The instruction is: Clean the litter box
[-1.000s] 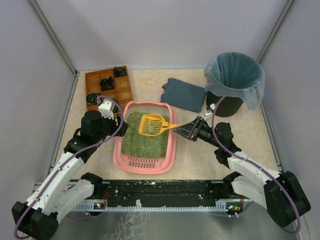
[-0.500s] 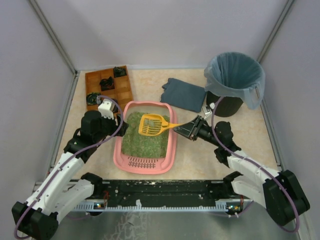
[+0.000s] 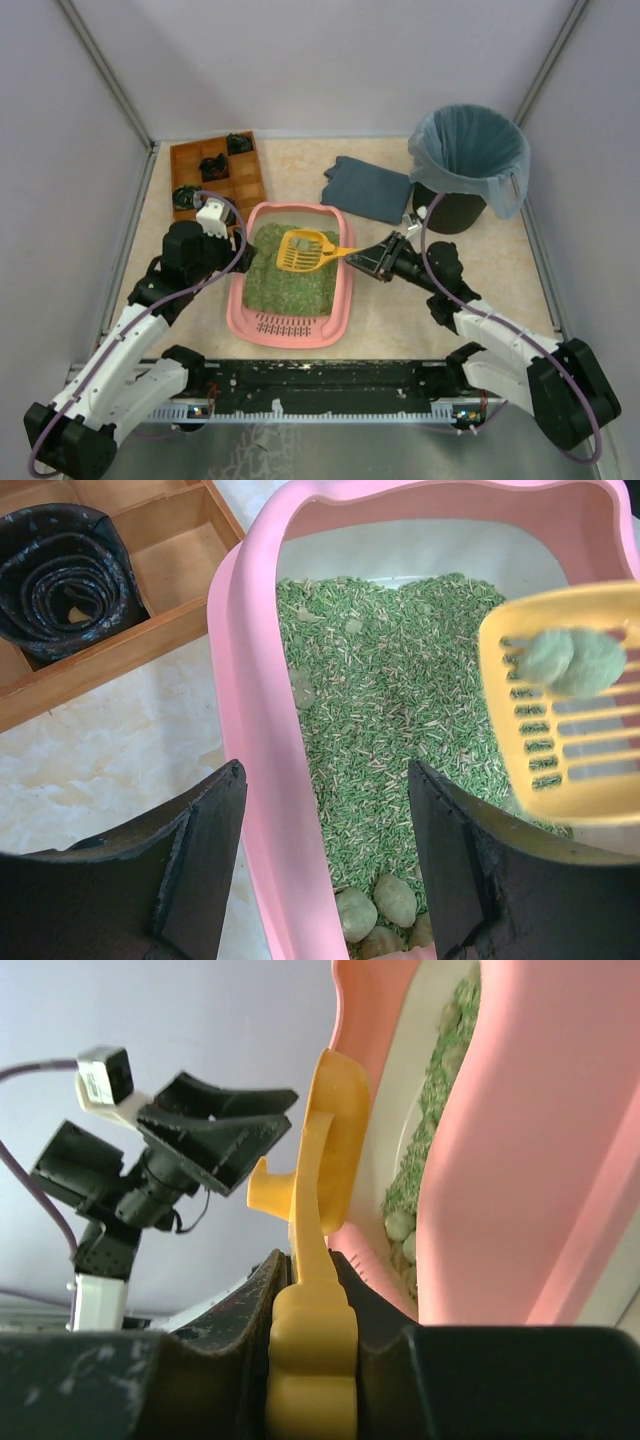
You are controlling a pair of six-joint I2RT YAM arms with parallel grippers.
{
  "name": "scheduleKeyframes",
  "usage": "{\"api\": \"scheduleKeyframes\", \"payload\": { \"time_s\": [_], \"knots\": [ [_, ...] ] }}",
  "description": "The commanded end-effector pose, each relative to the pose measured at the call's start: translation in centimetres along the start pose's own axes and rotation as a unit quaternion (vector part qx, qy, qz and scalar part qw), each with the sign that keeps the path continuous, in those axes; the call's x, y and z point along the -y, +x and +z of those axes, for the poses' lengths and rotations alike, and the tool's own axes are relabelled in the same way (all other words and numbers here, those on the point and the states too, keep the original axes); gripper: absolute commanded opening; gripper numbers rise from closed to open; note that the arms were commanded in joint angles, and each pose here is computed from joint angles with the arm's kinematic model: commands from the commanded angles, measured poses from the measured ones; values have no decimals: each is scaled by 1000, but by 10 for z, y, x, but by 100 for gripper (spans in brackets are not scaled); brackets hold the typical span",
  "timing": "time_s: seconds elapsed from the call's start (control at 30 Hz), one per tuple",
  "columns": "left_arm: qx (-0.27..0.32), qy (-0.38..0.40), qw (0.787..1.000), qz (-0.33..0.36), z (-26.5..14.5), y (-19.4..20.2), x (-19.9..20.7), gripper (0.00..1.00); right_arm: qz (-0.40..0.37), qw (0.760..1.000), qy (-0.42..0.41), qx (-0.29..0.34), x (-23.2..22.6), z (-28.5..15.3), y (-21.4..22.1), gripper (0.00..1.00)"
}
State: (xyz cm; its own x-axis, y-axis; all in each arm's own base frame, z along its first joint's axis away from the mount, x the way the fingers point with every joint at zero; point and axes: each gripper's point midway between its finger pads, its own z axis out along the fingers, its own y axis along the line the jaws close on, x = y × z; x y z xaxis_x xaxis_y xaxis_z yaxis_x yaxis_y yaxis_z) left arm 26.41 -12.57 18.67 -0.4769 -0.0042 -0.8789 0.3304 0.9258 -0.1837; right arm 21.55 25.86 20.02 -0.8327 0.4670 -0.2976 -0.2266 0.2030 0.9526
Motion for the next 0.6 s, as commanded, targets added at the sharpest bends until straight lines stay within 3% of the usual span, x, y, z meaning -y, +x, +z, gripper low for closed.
{"api": "scheduleKeyframes", "payload": {
  "time_s": [0.0, 0.13, 0.23, 0.3, 0.43, 0.5, 0.57],
  "knots": [
    [15, -6, 1000, -2, -2, -6, -2, 72, -30, 997, -29, 61, -21, -6, -22, 0],
    [13, 0, 1000, -1, -1, -5, 0, 72, -78, 993, -87, -23, -48, 5, 2, 0],
    [9, 0, 1000, -1, 0, -5, 0, 71, -34, 997, -28, 59, -19, -5, -20, 0],
    [14, -5, 1000, -1, -2, -6, -2, 71, -40, 995, -31, 81, -25, -8, -27, 0],
    [15, 2, 1000, 0, -1, -6, 0, 72, -97, 991, -80, -42, -50, 5, 6, 0],
    [11, 5, 1000, 1, 0, -5, 2, 71, -90, 994, -54, -17, -39, 4, -3, 0],
    [10, 3, 1000, 0, -1, -5, 1, 71, -58, 997, 0, 47, -17, -4, -21, 0]
  ]
}}
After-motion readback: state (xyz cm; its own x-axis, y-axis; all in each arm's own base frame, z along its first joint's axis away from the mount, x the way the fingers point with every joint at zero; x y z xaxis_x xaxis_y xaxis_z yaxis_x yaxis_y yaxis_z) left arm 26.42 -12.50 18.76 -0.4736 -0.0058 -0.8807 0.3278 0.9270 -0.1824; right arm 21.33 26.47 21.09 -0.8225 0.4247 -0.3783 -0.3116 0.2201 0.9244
